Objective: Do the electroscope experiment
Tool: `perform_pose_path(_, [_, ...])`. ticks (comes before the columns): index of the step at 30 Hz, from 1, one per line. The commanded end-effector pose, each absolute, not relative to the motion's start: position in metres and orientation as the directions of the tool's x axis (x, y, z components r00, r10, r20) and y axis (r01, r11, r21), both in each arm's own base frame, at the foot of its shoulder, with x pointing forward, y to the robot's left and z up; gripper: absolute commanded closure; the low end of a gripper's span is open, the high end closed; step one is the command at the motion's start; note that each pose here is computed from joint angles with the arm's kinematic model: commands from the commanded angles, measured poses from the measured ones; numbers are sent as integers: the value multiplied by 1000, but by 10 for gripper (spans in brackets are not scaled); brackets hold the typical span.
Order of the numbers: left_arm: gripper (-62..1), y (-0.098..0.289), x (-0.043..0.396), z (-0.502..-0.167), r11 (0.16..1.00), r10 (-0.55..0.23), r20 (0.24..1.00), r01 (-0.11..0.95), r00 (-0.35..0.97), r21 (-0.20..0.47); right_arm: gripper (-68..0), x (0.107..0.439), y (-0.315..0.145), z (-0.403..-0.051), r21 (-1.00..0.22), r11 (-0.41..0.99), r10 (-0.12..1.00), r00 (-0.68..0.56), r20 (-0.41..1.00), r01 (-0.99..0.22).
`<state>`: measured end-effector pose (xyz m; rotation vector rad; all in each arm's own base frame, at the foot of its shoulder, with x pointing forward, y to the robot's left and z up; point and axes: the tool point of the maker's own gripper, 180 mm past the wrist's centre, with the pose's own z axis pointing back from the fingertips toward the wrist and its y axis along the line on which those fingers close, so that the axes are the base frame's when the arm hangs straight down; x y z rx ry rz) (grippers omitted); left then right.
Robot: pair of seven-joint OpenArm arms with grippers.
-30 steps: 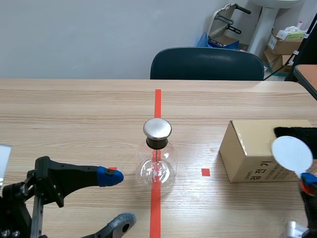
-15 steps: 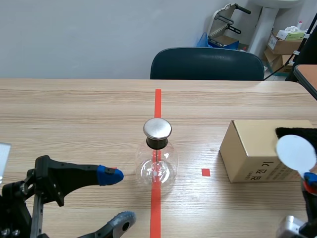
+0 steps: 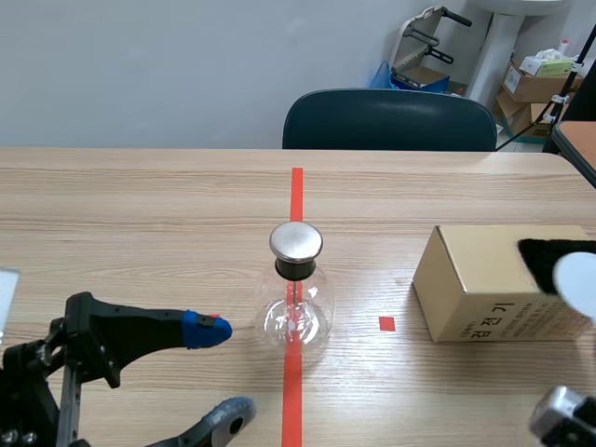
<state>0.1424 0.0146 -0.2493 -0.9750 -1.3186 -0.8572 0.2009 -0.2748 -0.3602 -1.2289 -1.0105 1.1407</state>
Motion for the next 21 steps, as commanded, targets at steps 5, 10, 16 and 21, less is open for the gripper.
perform_pose_path(5, [-358,12,142,-239,368,70,995,926,65,-87,-20,210,-243,-347,-996,-77,996,-46,-75,-40])
perform_pose_path(10, [-358,12,143,-239,369,73,995,926,65,-87,-20,211,-249,-346,-997,-69,998,-6,-69,-36])
perform_pose_path(16, [-358,12,143,-239,369,73,995,925,65,-87,-20,210,-270,-345,-996,-78,991,106,-82,-41])
perform_pose_path(21, [-358,12,143,-239,369,73,995,926,65,-87,-20,209,-229,-349,-996,-78,990,-124,-73,-41])
